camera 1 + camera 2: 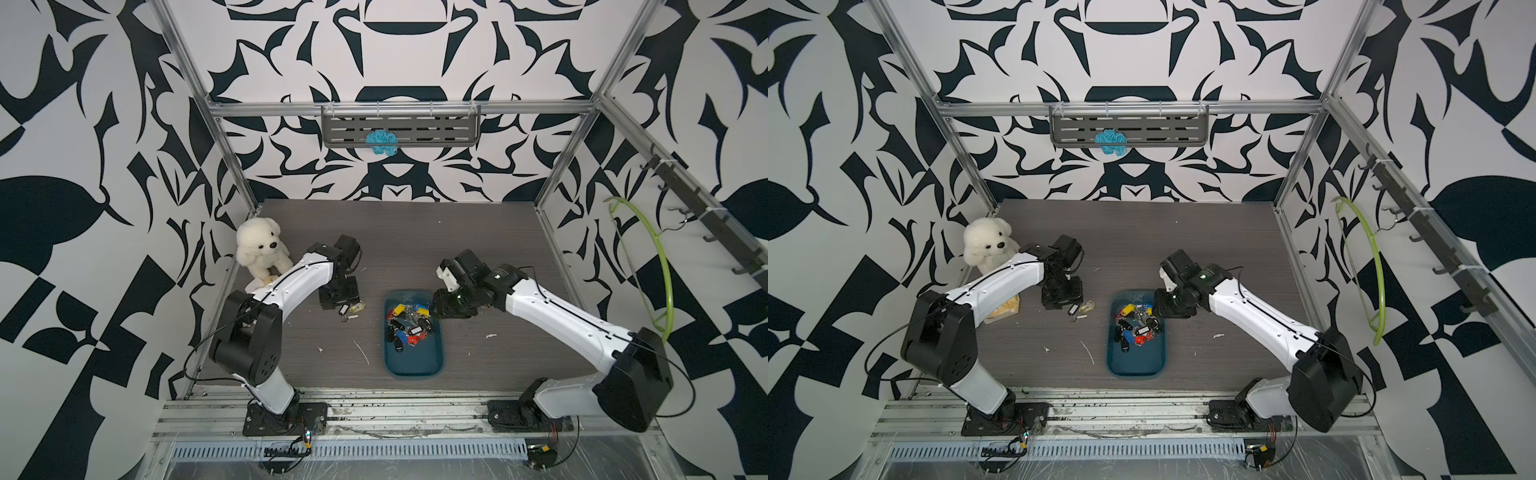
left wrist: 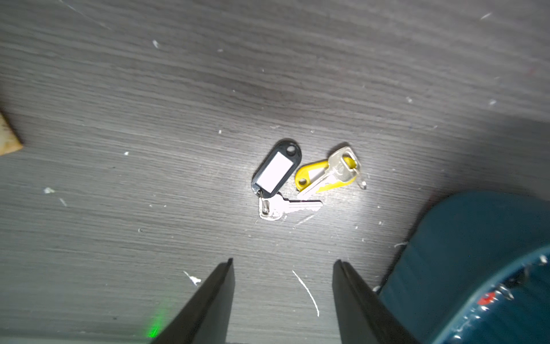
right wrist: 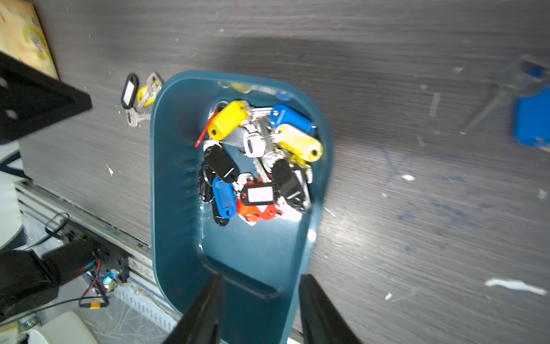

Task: Take the keys out of the storage box
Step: Place the key at the center of the board.

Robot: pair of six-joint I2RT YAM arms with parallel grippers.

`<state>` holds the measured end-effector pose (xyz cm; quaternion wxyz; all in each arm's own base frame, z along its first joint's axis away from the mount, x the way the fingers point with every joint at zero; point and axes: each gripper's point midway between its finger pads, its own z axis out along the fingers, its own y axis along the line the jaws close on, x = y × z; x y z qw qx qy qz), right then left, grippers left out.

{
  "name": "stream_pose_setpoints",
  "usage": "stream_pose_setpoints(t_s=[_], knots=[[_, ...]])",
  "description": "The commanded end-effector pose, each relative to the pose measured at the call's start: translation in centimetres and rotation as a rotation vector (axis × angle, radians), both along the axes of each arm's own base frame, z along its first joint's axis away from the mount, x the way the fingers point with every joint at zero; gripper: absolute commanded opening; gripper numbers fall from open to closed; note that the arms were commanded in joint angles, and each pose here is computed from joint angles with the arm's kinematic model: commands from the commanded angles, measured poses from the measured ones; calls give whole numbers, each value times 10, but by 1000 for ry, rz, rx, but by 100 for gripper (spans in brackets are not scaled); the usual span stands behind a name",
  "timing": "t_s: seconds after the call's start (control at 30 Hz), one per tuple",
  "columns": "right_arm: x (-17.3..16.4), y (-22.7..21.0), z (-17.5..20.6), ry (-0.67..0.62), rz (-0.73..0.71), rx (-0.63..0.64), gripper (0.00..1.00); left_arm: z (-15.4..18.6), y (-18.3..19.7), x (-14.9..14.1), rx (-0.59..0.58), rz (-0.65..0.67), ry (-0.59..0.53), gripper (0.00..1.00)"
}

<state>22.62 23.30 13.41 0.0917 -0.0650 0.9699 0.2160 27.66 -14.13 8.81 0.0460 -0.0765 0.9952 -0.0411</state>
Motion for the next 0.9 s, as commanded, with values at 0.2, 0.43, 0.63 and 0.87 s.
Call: stream_pose_setpoints(t_s=[0.2, 0.43, 0.63, 0.87], knots=[[6, 75, -6, -17, 96, 125, 42, 29, 5, 1, -80, 89, -154, 60], [0, 102, -48, 65, 152, 47, 38, 29, 6, -2, -119, 111, -162, 61], [-3, 113, -72, 104, 172, 38, 37, 26, 4, -4, -127, 109, -145, 61], [0, 114, -76, 96, 172, 29, 35, 23, 4, -5, -130, 110, -138, 61]])
